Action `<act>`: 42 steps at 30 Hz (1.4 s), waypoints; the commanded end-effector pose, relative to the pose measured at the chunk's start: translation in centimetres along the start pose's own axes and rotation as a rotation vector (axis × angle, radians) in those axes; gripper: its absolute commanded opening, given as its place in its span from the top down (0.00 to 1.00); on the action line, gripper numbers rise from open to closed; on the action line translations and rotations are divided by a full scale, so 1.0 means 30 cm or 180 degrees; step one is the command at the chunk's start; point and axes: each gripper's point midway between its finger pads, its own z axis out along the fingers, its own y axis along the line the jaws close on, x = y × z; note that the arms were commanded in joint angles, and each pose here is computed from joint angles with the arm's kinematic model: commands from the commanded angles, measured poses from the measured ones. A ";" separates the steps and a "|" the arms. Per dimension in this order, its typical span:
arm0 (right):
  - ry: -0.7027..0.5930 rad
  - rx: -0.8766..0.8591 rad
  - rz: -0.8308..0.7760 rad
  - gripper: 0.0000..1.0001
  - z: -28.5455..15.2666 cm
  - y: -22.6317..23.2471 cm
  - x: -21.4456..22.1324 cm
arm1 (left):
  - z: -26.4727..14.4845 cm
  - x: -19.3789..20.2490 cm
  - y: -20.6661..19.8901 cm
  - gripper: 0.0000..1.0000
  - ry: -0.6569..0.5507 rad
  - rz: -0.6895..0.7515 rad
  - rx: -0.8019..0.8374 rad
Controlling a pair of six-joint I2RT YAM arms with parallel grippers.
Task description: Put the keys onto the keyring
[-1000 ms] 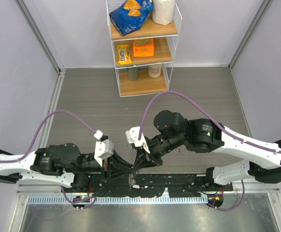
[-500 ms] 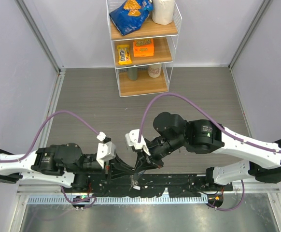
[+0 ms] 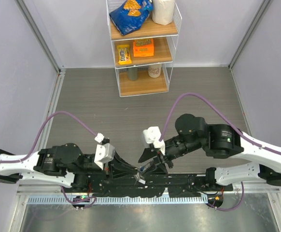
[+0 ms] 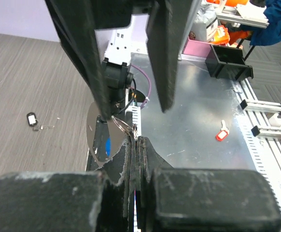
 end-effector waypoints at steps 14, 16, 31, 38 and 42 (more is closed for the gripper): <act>-0.0709 0.0638 -0.0071 0.45 -0.144 -0.033 -0.032 | -0.036 -0.168 -0.160 1.00 -0.1034 0.0631 0.0920; -0.0727 0.0598 -0.0069 0.45 -0.145 -0.023 -0.016 | -0.045 -0.177 -0.182 1.00 -0.1084 0.0691 0.1040; -0.0875 0.1007 -0.0037 0.45 -0.236 -0.053 0.014 | -0.038 -0.198 -0.243 1.00 -0.1038 0.0766 0.1354; -0.0624 0.2273 0.0457 0.44 -0.292 -0.279 0.131 | -0.016 -0.165 -0.171 1.00 -0.0996 0.0653 0.0979; -0.0413 0.2768 0.0888 0.48 -0.303 -0.411 0.255 | -0.007 -0.126 -0.130 1.00 -0.0937 0.0603 0.0791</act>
